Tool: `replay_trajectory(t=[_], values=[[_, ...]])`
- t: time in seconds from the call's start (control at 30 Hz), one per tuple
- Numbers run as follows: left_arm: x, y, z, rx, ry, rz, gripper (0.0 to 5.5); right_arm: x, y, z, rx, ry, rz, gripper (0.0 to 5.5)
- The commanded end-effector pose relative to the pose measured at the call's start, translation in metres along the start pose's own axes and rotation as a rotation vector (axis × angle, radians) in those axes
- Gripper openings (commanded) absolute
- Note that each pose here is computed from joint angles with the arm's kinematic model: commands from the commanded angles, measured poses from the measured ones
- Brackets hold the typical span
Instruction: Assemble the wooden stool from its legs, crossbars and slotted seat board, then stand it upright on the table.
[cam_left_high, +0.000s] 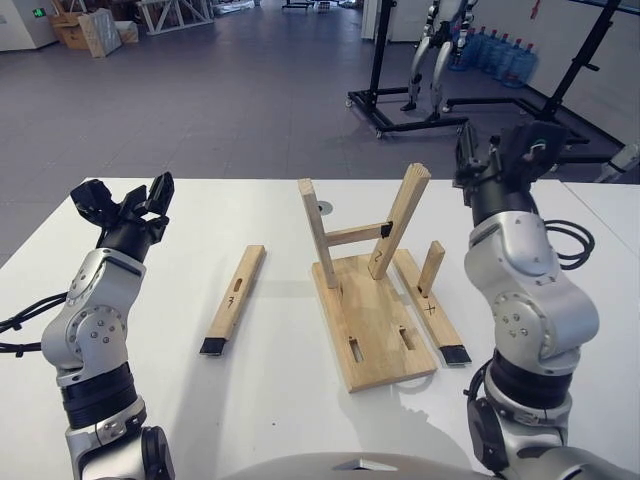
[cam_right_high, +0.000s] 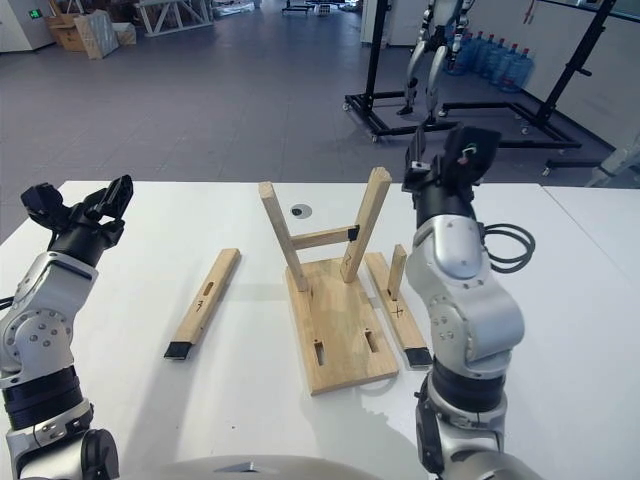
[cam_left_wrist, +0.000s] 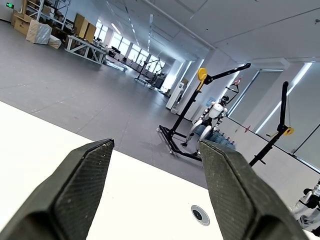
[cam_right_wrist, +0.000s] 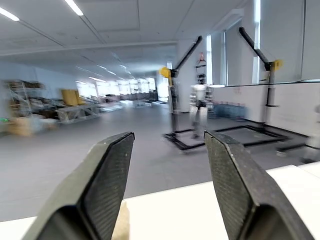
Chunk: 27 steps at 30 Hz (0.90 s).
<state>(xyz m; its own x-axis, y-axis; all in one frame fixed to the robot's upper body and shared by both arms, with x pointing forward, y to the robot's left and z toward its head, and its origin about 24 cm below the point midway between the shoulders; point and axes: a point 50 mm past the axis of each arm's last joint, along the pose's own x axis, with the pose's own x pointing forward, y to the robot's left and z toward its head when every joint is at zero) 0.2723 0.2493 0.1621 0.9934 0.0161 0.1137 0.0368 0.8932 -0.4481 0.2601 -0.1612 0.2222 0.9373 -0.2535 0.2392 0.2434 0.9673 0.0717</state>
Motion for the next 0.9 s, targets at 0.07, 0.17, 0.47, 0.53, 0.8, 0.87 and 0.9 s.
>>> replay_trajectory(t=[0.07, 0.17, 0.47, 0.53, 0.8, 0.87, 0.9], values=[[0.001, -0.002, -0.001, 0.008, 0.008, -0.006, 3.12, -0.008, 0.004, -0.031, -0.108, 0.081, -0.120, 2.59], [0.002, -0.003, -0.002, 0.009, 0.012, -0.009, 3.12, -0.002, 0.006, -0.041, -0.101, 0.103, -0.145, 2.59], [0.003, -0.007, -0.002, 0.015, 0.012, -0.016, 3.12, 0.033, 0.009, -0.028, -0.046, 0.026, -0.204, 2.59], [0.003, -0.007, -0.002, 0.016, 0.012, -0.017, 3.12, 0.034, 0.011, -0.028, -0.041, 0.022, -0.205, 2.59], [0.000, -0.006, -0.004, 0.013, 0.019, -0.005, 3.12, 0.014, -0.011, -0.097, -0.124, 0.215, -0.283, 2.59], [0.000, -0.005, -0.005, 0.010, 0.021, -0.002, 3.12, 0.002, -0.019, -0.127, -0.156, 0.307, -0.292, 2.59], [0.000, -0.005, -0.005, 0.009, 0.022, 0.000, 3.12, -0.003, -0.021, -0.138, -0.162, 0.340, -0.294, 2.59]])
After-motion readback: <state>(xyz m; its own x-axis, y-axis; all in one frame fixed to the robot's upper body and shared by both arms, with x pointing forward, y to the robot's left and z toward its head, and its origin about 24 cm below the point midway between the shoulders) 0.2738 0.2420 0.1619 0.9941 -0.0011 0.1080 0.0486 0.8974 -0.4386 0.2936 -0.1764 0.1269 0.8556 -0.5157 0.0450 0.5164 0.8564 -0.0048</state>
